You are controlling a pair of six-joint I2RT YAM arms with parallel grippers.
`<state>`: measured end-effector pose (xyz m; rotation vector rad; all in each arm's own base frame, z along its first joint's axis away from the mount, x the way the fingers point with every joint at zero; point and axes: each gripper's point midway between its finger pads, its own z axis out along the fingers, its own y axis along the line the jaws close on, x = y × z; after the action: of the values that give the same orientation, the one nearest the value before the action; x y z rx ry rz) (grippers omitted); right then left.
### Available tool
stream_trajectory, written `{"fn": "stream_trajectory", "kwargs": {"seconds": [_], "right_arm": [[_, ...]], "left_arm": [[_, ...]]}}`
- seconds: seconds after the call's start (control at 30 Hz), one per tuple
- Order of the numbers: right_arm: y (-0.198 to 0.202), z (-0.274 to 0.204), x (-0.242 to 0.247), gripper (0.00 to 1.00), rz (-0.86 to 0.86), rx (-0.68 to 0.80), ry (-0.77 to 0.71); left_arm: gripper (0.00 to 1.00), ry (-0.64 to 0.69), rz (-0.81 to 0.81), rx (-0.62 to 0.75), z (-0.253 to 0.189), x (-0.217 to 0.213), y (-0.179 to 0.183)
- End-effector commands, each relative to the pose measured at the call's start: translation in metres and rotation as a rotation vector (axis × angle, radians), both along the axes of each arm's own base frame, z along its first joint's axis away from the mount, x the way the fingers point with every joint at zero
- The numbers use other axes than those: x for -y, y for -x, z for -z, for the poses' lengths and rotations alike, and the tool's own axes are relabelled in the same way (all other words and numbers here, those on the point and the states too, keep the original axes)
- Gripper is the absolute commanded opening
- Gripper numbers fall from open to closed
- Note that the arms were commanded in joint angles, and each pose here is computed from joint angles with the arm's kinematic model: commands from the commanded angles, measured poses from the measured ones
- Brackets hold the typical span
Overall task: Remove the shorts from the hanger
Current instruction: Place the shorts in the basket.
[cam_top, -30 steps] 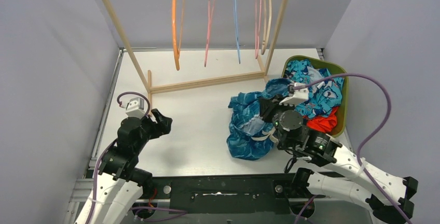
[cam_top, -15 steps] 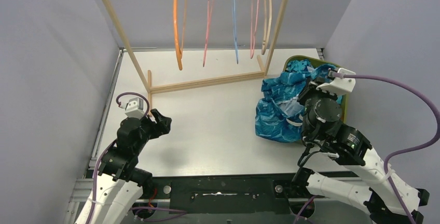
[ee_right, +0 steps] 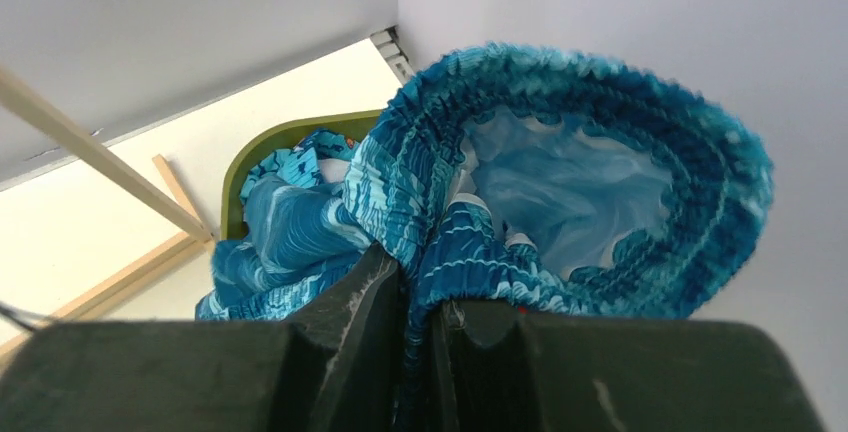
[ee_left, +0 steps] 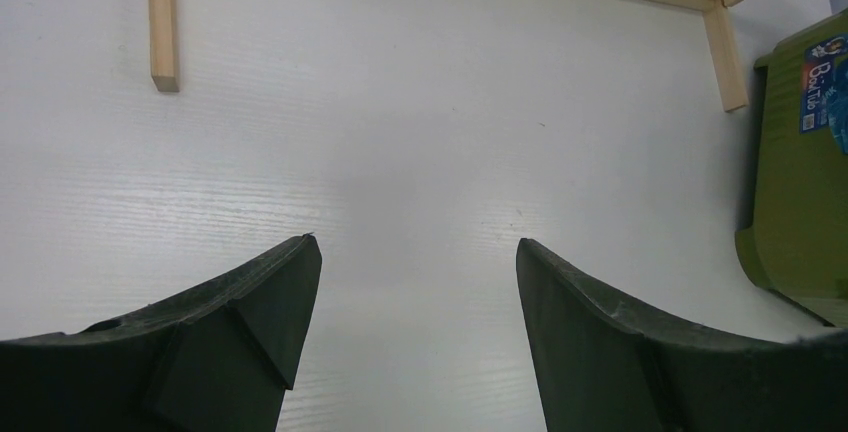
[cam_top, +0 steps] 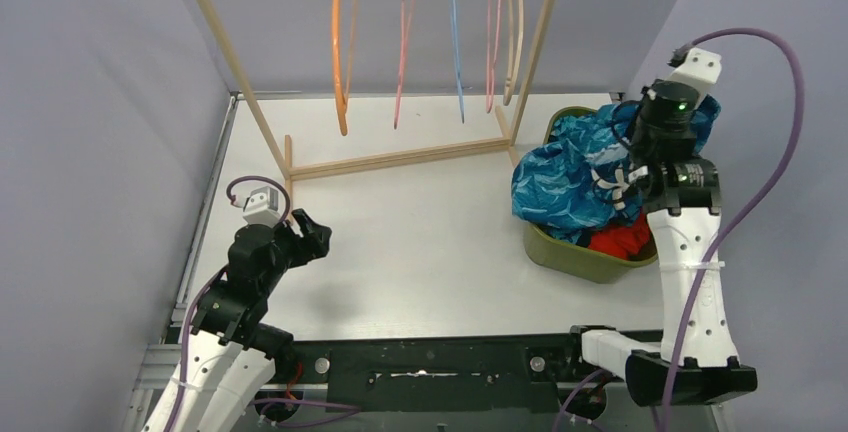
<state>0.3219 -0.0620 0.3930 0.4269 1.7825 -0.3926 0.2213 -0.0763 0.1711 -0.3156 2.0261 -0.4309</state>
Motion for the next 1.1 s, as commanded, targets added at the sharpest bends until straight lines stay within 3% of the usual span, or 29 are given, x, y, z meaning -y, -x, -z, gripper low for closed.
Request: {"fn": "stream_trajectory", "kwargs": {"seconds": [0.0, 0.13, 0.37, 0.63, 0.77, 0.93, 1.07], "right_arm": [[-0.011, -0.046, -0.004, 0.00, -0.212, 0.106, -0.145], [-0.022, -0.051, 0.007, 0.00, -0.212, 0.118, -0.209], [-0.018, -0.103, 0.013, 0.00, -0.296, 0.237, -0.241], [-0.008, -0.108, 0.013, 0.00, -0.290, 0.245, -0.228], [-0.011, -0.053, 0.012, 0.00, -0.290, 0.127, -0.277], [-0.009, 0.055, -0.002, 0.01, -0.316, -0.061, -0.408], [-0.003, 0.152, 0.004, 0.03, -0.243, -0.275, -0.494]], "left_arm": [[0.72, 0.003, -0.013, 0.071, -0.017, -0.002, -0.007], [0.72, 0.000, -0.019, 0.069, -0.016, -0.003, -0.008], [0.72, 0.002, -0.028, 0.077, -0.018, -0.005, -0.009], [0.72, 0.003, -0.029, 0.082, -0.018, -0.006, -0.010], [0.72, 0.004, -0.030, 0.085, -0.019, -0.006, -0.010], [0.72, 0.004, -0.030, 0.086, -0.019, -0.006, -0.009], [0.72, 0.005, -0.027, 0.086, -0.019, -0.006, -0.010]]}}
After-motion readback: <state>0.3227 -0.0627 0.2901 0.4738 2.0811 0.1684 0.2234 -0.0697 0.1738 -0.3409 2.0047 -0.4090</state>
